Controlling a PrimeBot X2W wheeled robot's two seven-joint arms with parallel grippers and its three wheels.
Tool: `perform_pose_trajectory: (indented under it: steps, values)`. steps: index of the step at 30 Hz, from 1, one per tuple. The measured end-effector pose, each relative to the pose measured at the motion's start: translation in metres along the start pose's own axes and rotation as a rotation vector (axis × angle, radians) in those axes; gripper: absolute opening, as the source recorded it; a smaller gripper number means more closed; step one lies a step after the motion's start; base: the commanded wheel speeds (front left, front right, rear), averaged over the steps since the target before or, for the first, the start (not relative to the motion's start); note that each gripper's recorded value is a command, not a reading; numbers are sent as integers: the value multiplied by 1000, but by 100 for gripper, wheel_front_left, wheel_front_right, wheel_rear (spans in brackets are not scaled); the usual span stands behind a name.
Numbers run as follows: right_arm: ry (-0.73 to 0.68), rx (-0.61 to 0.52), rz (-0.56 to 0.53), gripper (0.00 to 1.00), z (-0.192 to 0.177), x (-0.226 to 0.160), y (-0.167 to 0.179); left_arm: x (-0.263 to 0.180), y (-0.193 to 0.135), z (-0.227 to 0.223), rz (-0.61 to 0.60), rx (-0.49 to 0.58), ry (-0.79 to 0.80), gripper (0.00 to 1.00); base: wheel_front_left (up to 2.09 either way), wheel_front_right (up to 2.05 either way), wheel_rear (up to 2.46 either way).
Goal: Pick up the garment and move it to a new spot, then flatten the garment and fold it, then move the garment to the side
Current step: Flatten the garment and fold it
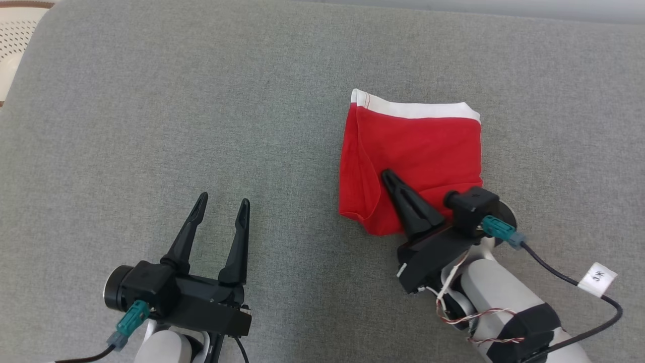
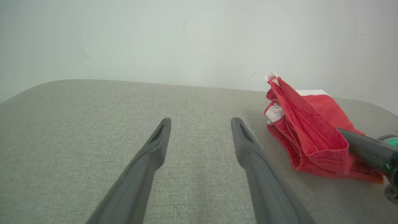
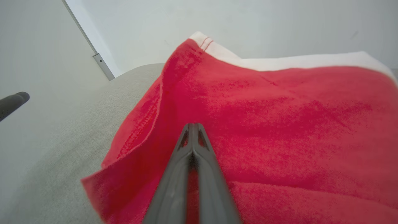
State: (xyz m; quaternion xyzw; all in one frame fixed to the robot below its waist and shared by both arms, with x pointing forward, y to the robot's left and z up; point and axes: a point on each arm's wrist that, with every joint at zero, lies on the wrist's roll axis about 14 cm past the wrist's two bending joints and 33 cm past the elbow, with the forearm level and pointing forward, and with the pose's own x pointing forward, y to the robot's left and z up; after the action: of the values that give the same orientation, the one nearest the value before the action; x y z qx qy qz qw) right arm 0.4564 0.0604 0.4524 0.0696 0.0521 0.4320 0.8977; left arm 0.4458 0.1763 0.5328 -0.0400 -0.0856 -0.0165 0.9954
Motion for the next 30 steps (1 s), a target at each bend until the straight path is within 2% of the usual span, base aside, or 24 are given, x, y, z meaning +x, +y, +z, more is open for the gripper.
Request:
perform_pose_trajectory:
  steps: [17, 23, 30]
  values:
    - [15, 33, 141, 0, -2, 20, 58, -1, 2, 4, 9, 2, -9, 100, 0, 0, 0]
    - [-48, 50, 69, 0, 16, 7, 44, -4, -1, 7, 3, -5, -15, 100, 0, 0, 0]
    - [-142, 38, -105, 0, 40, -39, 8, -6, -7, 15, -15, -6, -33, 100, 0, 0, 0]
